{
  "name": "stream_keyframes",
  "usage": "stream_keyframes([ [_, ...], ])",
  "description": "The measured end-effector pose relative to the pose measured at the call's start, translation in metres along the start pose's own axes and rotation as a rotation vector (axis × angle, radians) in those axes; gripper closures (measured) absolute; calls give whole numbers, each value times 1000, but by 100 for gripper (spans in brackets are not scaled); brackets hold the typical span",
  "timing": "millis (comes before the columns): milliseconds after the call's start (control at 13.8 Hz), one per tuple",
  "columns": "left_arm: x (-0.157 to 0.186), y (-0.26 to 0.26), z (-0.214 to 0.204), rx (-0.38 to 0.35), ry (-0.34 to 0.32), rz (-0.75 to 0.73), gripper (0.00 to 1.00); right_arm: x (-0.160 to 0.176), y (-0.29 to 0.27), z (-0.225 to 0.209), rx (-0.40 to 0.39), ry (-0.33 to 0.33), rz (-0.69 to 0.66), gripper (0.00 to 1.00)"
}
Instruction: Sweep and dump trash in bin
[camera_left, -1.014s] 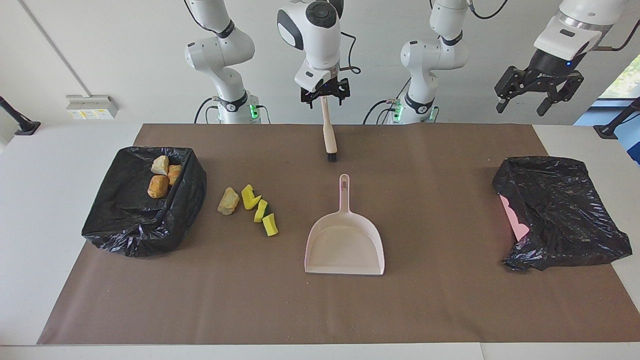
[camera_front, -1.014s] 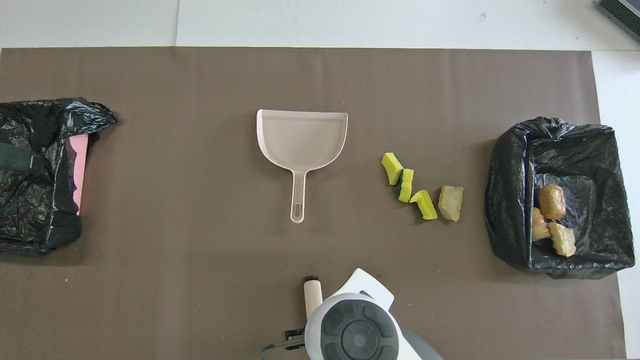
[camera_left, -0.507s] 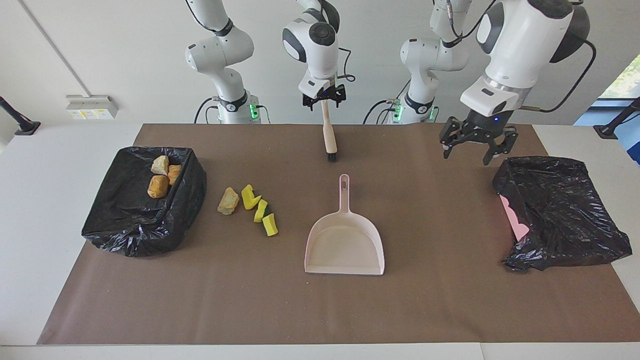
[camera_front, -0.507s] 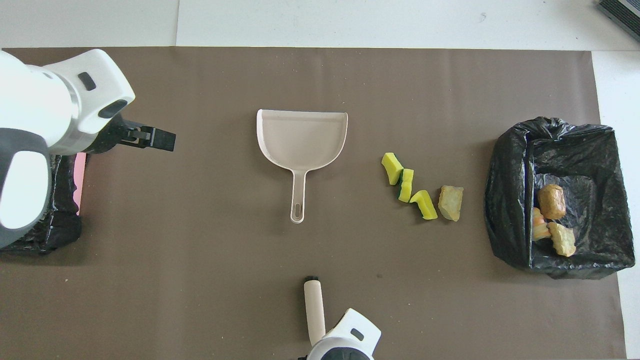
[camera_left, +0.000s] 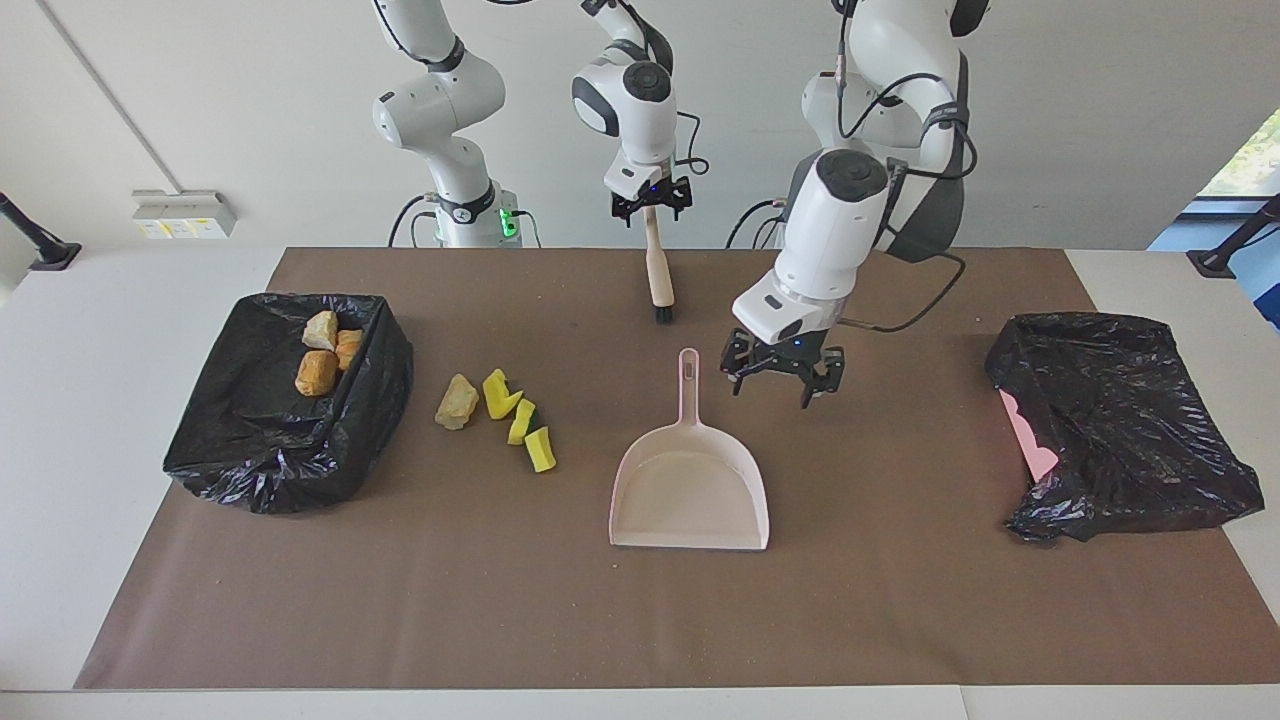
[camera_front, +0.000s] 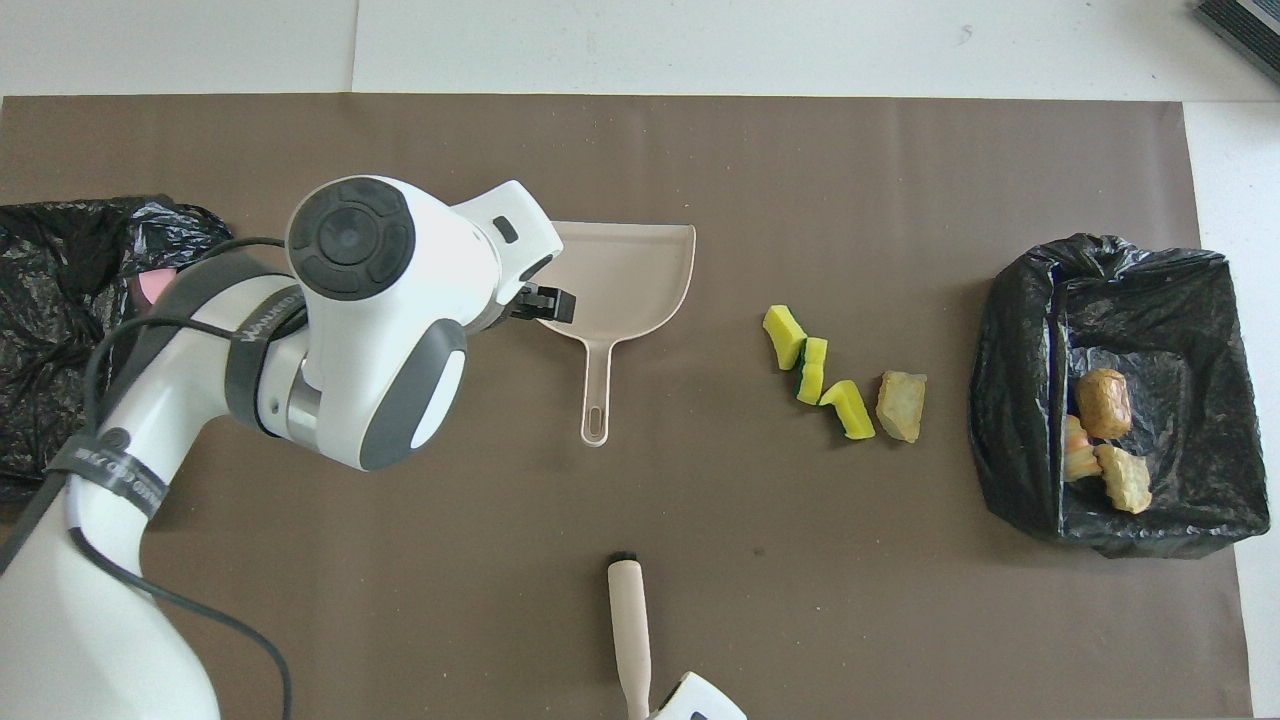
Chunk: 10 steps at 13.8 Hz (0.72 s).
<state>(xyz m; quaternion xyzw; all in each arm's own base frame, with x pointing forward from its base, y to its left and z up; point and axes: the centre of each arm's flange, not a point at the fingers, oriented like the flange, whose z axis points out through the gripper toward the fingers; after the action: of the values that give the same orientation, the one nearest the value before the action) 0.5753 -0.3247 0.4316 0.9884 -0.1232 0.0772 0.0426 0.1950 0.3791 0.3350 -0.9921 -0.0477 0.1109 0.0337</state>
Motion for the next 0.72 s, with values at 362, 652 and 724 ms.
stream_keyframes([
  [362, -32, 56, 67, 7, -66, -3, 0, -9, -1, 8, -10, -10, -15, 4],
  [652, -51, 85, 74, 11, -82, -44, 0, -10, -1, 8, -6, -14, -5, 61],
  [724, -50, 83, 75, 14, -84, -48, 0, -10, -1, 8, -2, -17, 11, 73],
])
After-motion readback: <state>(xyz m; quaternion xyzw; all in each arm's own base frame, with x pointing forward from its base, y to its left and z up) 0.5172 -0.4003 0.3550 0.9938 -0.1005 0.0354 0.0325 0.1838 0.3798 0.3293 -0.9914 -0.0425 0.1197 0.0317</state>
